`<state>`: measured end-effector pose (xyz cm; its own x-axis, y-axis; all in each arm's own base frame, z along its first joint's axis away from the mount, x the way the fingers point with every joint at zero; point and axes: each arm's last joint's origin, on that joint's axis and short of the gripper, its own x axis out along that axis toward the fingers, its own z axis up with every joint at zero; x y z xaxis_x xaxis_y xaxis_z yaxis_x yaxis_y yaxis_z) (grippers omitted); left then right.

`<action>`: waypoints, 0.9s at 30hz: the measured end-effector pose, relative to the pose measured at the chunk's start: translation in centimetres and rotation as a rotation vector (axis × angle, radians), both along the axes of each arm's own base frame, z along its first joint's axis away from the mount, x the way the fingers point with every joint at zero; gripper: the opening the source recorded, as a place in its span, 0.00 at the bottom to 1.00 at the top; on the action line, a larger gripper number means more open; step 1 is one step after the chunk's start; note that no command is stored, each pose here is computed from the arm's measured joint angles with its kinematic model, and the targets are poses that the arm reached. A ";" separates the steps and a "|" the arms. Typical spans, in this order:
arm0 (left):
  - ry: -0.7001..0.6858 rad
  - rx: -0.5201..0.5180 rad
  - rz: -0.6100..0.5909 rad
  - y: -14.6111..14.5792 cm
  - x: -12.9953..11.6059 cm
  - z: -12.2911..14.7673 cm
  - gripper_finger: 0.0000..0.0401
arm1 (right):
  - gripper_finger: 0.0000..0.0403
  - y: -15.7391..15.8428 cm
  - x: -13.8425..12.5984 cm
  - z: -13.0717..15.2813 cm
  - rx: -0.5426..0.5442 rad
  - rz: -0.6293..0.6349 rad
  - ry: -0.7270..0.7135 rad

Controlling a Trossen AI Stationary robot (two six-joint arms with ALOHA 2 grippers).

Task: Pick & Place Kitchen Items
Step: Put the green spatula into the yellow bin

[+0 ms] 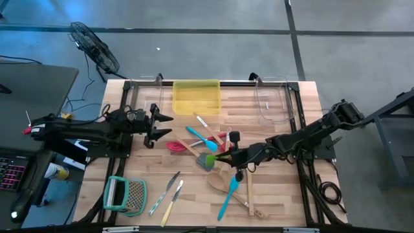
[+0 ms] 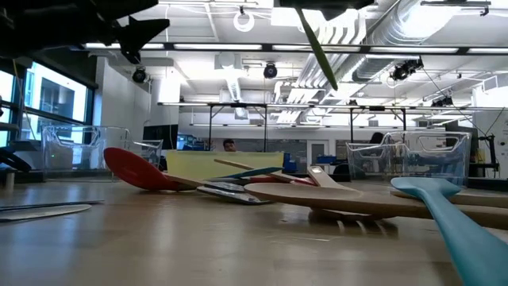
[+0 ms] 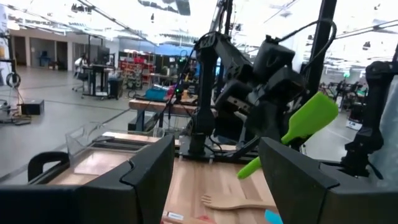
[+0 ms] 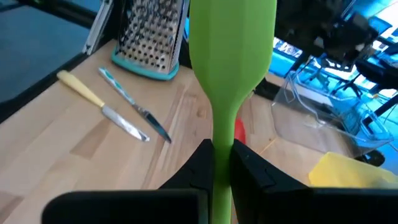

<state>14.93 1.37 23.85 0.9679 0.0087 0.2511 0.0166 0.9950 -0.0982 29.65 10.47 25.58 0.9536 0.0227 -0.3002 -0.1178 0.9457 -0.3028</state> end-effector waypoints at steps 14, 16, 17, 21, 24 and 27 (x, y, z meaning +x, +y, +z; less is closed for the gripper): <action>0.087 0.075 -0.024 0.4 4.7 -1.0 0.58 | 0.05 -1.5 1.1 1.9 0.066 0.171 -0.185; 0.106 0.089 -0.060 0.4 5.7 -0.9 0.58 | 0.05 -1.8 1.2 2.0 0.071 0.180 -0.191; 0.113 0.099 -0.075 0.4 6.2 -0.8 0.58 | 0.05 -1.9 1.2 2.0 0.073 0.184 -0.193; 0.129 0.113 -0.133 0.4 8.0 -0.3 0.58 | 0.05 -2.0 1.2 2.1 0.077 0.193 -0.201; 0.139 0.124 -0.169 0.5 9.1 -0.2 0.58 | 0.05 -2.0 1.2 2.1 0.077 0.193 -0.201; 0.151 0.128 -0.208 0.5 10.0 -0.1 0.58 | 0.05 -2.0 1.2 2.1 0.075 0.195 -0.204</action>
